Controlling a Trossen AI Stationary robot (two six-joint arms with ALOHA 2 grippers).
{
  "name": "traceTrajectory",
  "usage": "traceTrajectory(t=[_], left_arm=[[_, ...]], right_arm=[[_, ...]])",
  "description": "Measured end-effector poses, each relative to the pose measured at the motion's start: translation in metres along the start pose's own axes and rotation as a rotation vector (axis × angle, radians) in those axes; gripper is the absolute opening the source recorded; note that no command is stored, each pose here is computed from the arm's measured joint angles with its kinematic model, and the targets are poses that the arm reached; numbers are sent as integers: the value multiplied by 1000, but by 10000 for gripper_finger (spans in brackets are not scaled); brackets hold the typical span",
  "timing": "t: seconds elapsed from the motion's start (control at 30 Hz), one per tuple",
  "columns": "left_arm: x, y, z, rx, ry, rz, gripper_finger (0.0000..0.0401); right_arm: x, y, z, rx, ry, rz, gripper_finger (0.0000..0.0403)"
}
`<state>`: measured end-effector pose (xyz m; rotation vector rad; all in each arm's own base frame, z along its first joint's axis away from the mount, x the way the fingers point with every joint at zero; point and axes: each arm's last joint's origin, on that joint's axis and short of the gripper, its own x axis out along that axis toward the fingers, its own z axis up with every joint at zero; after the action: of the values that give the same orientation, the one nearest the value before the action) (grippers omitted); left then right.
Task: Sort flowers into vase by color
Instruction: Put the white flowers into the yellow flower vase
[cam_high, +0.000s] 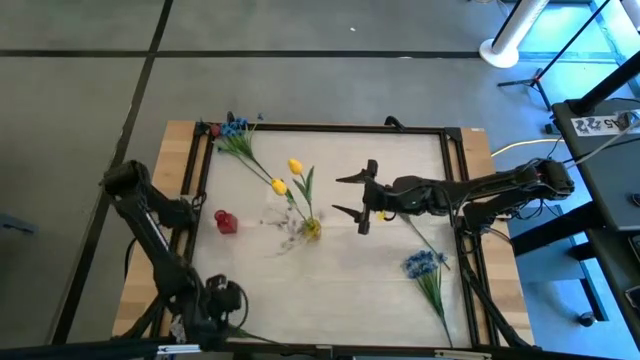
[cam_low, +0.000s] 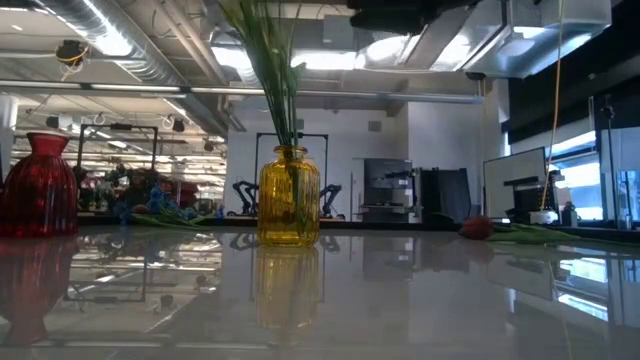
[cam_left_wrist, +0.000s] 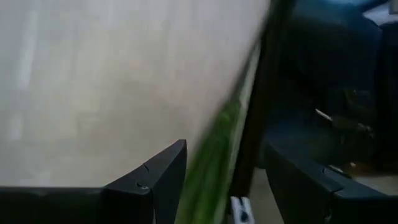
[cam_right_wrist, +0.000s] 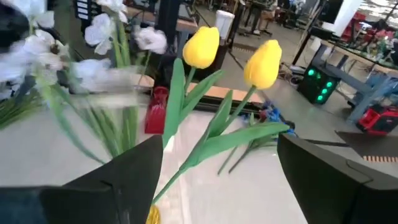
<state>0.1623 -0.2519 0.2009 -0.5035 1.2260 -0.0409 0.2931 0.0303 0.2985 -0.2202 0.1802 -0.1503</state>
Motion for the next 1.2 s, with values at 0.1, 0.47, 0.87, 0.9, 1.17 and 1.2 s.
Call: traceTrajectory(t=[0.1,0.47,0.87,0.9,1.17,1.2], left_arm=[[12,-7,-13,-15,13,-19,208],[51,-3,-40,-17,169,95,207],[56,13,-9,71,105,226,37],[55,15,0,107,62,261,21],[60,25,96,346,-212,262,10],[64,28,107,368,-240,252,10]], right_arm=[[0,0,-3,15,31,-16,316],[0,0,-4,45,42,-17,316],[-17,10,9,-58,-7,5,316],[-21,14,12,-66,-14,14,316],[-49,52,12,-17,54,138,316],[-50,58,10,7,68,153,316]])
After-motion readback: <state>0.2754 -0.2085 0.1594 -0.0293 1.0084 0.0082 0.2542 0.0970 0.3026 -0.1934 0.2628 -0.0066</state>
